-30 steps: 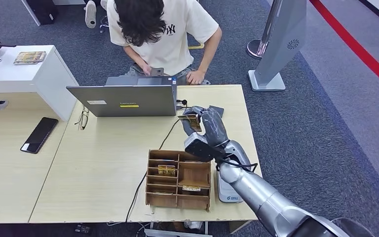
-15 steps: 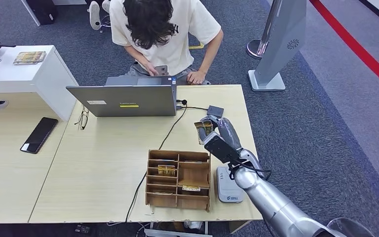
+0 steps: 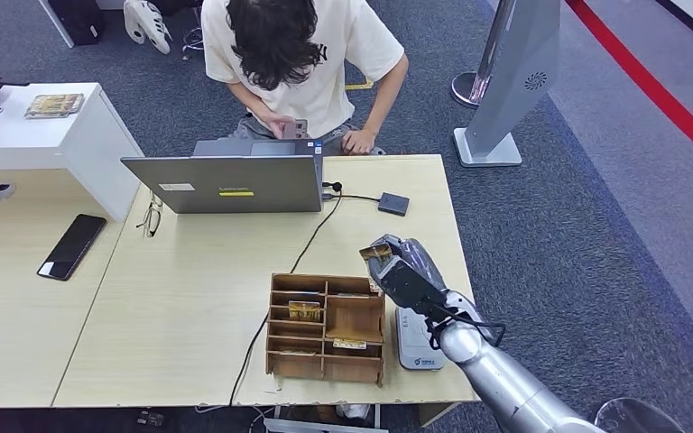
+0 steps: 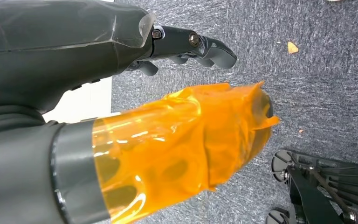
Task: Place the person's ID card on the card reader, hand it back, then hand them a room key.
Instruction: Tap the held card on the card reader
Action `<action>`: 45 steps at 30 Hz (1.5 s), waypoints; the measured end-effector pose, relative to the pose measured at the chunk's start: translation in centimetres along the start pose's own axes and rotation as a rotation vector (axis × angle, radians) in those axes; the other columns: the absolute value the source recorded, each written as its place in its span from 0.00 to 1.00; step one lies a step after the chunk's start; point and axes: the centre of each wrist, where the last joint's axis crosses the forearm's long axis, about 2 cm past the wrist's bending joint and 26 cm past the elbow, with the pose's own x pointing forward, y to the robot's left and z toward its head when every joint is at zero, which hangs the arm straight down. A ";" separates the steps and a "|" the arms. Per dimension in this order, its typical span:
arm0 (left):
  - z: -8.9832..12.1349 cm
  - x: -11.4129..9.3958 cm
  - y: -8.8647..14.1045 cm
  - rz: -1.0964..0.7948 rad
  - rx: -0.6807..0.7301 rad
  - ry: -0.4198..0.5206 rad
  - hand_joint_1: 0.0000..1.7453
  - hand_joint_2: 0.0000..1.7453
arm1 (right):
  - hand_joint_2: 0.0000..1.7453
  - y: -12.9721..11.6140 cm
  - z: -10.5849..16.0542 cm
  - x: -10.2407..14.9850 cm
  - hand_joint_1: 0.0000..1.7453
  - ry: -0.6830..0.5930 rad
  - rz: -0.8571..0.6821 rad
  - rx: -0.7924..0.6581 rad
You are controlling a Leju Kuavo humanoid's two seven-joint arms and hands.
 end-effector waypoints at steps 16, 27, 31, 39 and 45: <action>0.1 0.0 -0.3 0.017 -0.007 0.007 0.00 0.00 | 1.00 -0.4 0.2 -0.2 0.97 0.019 -0.012 0.000; 0.2 -0.1 -0.5 0.027 -0.004 0.011 0.00 0.00 | 1.00 -1.7 -0.1 0.3 0.99 -0.028 -0.062 -0.101; 0.2 -0.1 -0.6 0.032 -0.003 0.012 0.00 0.00 | 1.00 -2.2 -0.3 0.5 0.98 -0.040 -0.074 -0.131; 0.2 -0.2 -0.5 0.045 -0.002 0.016 0.00 0.00 | 1.00 -3.3 -0.2 0.1 0.99 -0.028 -0.057 -0.151; 0.2 -0.2 -0.5 0.050 -0.003 0.019 0.00 0.00 | 1.00 -4.3 0.2 -0.4 0.99 0.006 -0.030 -0.157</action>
